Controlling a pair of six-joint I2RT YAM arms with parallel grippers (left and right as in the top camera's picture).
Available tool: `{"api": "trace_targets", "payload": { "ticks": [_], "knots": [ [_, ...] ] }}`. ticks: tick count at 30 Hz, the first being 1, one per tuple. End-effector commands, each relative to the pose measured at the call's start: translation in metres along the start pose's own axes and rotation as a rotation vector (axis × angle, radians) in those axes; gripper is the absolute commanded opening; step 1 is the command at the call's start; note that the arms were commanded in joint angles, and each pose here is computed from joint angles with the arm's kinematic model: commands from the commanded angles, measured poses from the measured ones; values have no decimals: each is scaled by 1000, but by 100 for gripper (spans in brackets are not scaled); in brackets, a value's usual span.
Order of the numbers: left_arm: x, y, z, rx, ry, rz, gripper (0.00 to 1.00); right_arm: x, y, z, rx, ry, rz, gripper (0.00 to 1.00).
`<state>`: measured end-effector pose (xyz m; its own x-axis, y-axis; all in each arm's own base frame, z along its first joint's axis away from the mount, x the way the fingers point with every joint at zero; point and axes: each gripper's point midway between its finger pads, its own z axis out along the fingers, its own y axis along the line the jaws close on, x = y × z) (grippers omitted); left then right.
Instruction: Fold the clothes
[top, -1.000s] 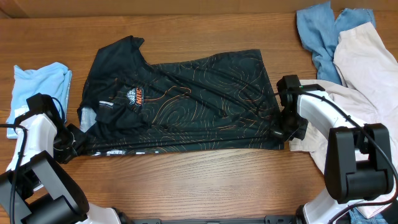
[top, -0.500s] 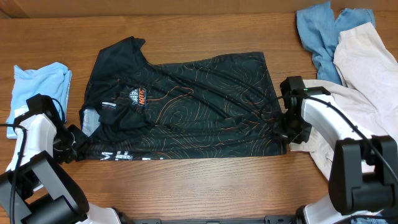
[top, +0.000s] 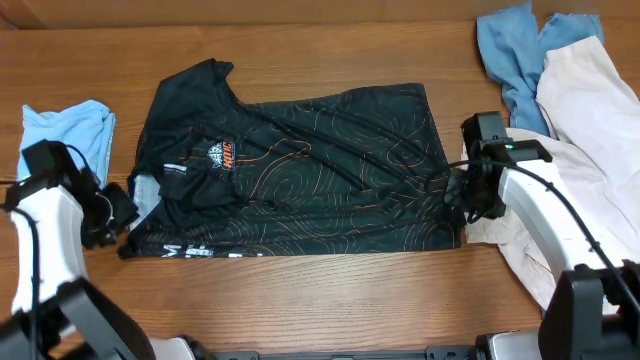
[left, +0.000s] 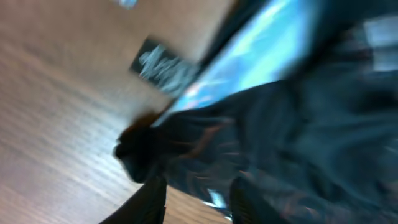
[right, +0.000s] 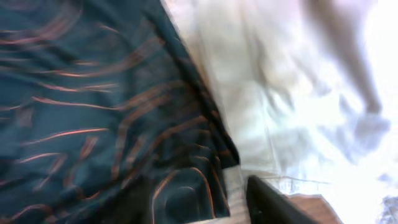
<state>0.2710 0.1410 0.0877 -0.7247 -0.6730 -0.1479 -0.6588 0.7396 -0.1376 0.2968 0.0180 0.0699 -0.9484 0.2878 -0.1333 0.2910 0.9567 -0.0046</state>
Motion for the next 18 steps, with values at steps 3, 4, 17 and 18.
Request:
{"api": "trace_targets", "payload": {
  "ticks": [3, 4, 17, 18],
  "knots": [
    [-22, -67, -57, 264, -181, 225, 100, -44, 42, -59, -215, -177, -173, 65],
    [-25, -74, -62, 271, -195, 247, 100, -48, 48, -66, -244, -193, -195, 67],
    [-126, -170, -49, 326, -217, 393, 100, -50, 50, -81, -257, -193, -199, 71],
    [-134, -175, -43, 333, -206, 394, 100, -50, 50, -80, -256, -191, -199, 71]
  ]
}}
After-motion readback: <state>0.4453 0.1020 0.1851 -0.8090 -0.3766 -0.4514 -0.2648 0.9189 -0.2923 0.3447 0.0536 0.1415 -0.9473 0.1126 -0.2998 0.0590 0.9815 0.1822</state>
